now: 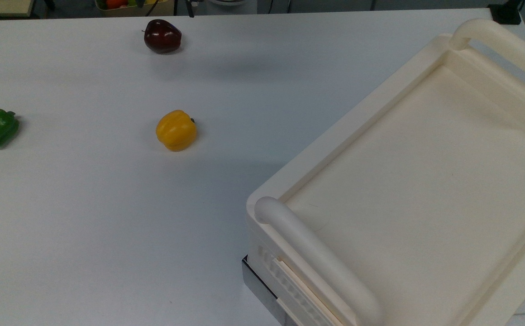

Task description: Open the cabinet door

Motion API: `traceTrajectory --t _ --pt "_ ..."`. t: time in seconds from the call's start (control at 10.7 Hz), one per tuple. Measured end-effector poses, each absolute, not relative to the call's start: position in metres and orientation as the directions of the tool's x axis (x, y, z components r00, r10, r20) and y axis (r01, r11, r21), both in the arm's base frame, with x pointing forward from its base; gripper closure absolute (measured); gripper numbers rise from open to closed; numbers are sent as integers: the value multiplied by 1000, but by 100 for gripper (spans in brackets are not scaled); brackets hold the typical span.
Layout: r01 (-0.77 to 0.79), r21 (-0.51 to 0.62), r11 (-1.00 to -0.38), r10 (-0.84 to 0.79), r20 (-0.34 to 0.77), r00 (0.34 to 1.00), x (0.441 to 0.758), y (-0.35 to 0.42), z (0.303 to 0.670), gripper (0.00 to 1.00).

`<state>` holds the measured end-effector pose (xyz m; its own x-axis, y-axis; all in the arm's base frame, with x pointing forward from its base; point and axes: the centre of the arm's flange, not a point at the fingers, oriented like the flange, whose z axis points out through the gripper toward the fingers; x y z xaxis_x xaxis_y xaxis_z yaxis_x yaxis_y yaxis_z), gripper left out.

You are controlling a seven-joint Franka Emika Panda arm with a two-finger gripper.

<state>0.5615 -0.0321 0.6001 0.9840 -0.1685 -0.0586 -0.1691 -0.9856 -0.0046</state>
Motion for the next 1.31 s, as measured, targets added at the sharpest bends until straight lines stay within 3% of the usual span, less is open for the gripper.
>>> traceTrajectory --t 1.31 --pt "-125 -12 -992 -125 -39 991 557 -49 610 0"
